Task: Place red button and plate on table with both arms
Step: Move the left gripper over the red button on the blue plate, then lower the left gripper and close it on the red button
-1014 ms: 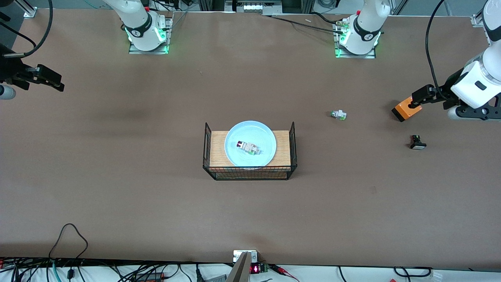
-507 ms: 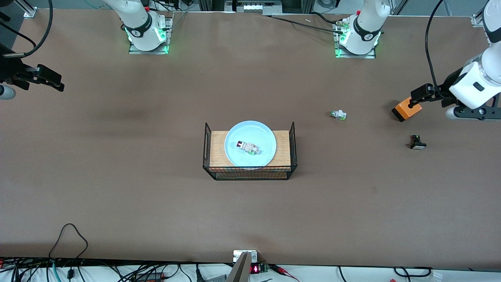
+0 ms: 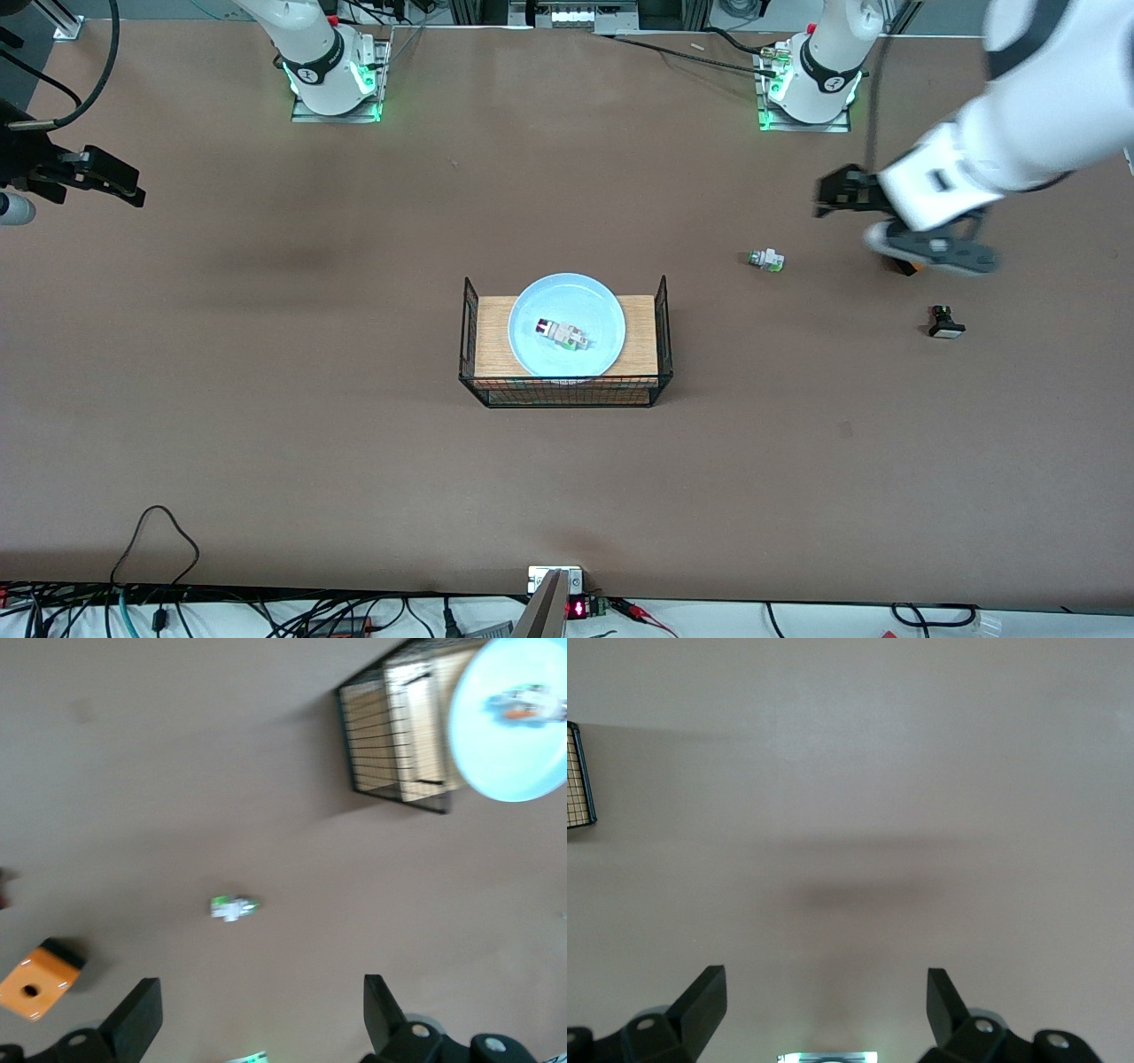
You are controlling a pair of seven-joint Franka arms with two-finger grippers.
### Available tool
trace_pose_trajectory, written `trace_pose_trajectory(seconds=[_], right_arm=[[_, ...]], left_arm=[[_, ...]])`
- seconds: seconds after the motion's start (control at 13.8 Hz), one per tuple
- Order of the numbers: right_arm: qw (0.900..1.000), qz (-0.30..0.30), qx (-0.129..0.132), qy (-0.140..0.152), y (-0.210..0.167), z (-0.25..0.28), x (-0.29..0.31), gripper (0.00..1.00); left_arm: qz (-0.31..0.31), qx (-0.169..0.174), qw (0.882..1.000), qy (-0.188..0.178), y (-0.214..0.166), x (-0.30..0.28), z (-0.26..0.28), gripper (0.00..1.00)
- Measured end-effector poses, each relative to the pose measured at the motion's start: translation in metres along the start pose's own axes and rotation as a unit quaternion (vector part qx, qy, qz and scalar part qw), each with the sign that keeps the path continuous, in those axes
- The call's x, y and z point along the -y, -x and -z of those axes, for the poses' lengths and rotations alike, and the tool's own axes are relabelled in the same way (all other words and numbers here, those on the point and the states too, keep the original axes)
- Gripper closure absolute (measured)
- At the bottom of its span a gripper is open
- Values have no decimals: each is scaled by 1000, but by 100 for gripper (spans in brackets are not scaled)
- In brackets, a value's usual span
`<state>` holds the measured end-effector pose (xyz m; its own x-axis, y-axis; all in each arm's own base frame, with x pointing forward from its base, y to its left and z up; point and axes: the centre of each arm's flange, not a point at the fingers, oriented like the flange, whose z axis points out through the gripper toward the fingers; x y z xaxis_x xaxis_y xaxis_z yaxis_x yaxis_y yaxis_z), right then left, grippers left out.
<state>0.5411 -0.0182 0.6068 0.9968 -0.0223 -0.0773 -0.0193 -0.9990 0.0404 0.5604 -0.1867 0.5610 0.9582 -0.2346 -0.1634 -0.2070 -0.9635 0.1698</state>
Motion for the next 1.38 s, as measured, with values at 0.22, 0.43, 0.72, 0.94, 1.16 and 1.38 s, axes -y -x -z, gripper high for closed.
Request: trace_pose_trajectory(seconds=[0.22, 0.43, 0.72, 0.94, 1.16, 1.38], right_arm=[[1000, 0, 0, 0, 0, 0, 0, 0], [1000, 0, 0, 0, 0, 0, 0, 0], [1000, 0, 0, 0, 0, 0, 0, 0], [1000, 0, 0, 0, 0, 0, 0, 0], [1000, 0, 0, 0, 0, 0, 0, 0], [1000, 0, 0, 0, 0, 0, 0, 0]], left_arm=[[42, 11, 999, -4, -30, -78, -31, 0], [124, -14, 992, 3, -54, -143, -49, 0], [276, -34, 959, 62, -86, -180, -86, 0], [347, -22, 932, 102, -105, -183, -109, 0], [369, -19, 922, 120, -115, -178, -120, 0], [365, -19, 923, 121, -117, -187, -131, 0]])
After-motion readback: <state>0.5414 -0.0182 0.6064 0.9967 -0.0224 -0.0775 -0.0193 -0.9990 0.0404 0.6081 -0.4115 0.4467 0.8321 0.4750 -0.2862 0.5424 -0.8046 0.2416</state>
